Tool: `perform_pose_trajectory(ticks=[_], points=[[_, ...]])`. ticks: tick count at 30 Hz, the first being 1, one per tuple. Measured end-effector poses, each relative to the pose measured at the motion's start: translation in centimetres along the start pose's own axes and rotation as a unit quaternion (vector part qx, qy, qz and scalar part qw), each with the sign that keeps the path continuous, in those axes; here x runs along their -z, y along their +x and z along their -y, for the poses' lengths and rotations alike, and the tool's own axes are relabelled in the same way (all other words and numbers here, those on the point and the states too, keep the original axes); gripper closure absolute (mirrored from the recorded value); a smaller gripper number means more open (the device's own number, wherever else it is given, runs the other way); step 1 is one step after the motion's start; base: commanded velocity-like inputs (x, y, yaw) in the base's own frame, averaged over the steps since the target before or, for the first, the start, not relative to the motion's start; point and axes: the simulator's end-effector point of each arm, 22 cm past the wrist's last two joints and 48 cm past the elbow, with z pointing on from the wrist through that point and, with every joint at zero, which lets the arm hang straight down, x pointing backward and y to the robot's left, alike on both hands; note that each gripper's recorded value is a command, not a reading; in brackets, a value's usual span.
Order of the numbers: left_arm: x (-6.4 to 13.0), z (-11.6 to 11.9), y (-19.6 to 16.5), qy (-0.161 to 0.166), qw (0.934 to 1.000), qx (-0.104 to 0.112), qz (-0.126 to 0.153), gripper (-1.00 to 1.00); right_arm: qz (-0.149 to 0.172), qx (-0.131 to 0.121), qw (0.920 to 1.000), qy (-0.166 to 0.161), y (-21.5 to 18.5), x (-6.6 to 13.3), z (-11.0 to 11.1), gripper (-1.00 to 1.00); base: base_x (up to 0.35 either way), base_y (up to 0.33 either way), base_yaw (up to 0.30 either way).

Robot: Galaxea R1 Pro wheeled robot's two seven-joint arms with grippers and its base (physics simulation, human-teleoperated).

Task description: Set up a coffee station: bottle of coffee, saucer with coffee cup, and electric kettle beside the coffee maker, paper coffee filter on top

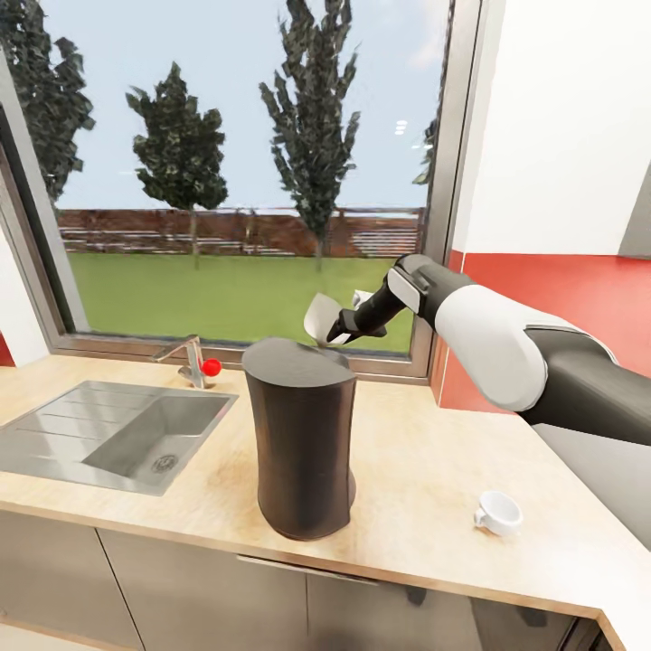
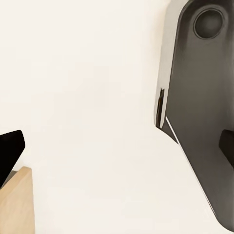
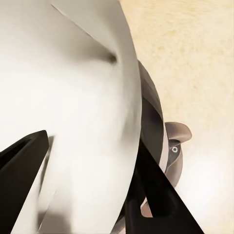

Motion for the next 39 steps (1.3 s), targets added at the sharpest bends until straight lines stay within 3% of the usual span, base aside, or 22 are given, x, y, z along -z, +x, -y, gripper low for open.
perform_pose_trajectory(ticks=[8, 14, 20, 33, 34, 39], points=[[0.0, 0.0, 0.0, 0.000, 1.0000, 0.000, 0.000, -1.00, 0.000, 0.000, 1.0000, 0.000, 0.0, 0.0, 0.0, 1.00, 0.000, 0.000, 0.000], [0.0, 0.5, 0.8, 0.003, 0.9999, -0.001, -0.010, -1.00, 0.007, 0.012, 0.9997, 0.018, -1.0, 1.1, 0.3, 1.00, 0.000, 0.000, 0.000], [0.3, 3.1, 1.4, 0.019, 0.9996, -0.005, -0.020, -1.00, 0.001, 0.029, 0.9981, 0.055, -0.9, 1.5, 2.0, 1.00, 0.008, -0.027, 0.000], [0.3, 3.4, 1.4, 0.021, 0.9995, 0.008, -0.022, -1.00, -0.011, 0.048, 0.9947, 0.091, -0.4, 1.5, 3.4, 1.00, 0.021, -0.058, 0.000], [0.3, 3.4, 1.4, 0.021, 0.9995, 0.009, -0.022, -1.00, -0.018, 0.060, 0.9911, 0.117, -0.2, 1.7, 4.6, 1.00, 0.000, 0.000, 0.000], [0.3, 3.4, 1.5, 0.021, 0.9995, 0.009, -0.022, -1.00, -0.023, 0.057, 0.9919, 0.112, 0.3, 1.2, 4.6, 1.00, 0.000, 0.000, 0.000]])
